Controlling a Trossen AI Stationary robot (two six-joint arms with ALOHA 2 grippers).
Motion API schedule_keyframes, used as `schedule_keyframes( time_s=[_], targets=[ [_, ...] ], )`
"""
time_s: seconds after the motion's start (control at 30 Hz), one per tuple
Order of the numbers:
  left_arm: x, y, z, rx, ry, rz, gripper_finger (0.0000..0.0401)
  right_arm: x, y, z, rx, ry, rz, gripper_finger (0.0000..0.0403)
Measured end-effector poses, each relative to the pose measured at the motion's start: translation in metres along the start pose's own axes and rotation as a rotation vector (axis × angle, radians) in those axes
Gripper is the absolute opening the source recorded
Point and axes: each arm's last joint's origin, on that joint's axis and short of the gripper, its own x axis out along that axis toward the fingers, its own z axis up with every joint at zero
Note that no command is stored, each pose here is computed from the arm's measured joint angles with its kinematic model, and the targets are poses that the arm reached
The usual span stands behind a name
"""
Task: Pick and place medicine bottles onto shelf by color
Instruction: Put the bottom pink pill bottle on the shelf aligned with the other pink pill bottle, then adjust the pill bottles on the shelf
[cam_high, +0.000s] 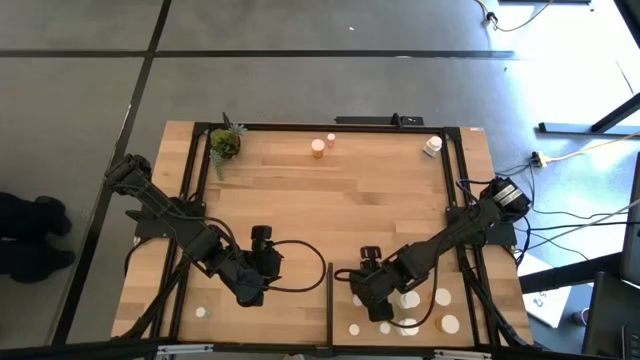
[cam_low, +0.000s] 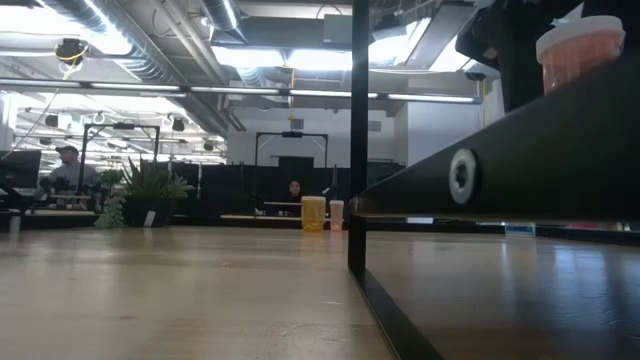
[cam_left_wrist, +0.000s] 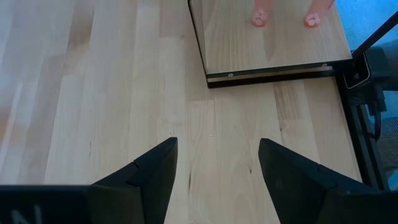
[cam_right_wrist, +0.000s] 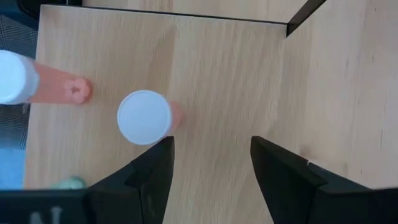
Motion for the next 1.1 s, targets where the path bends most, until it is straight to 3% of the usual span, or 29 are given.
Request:
schedule_keyframes(
  time_s=[0.87,1.1],
  targets=[
    [0.0,0.0,0.0,0.001,0.001,0.0,0.0219,0.017,0.004,0.004,-0.024,-0.013,0.018,0.0213],
    [0.0,0.0,0.0,0.0,0.001,0.0,0.0219,0.008,-0.001,0.0,-0.027,0.013,-0.078,0.0213]
  ],
)
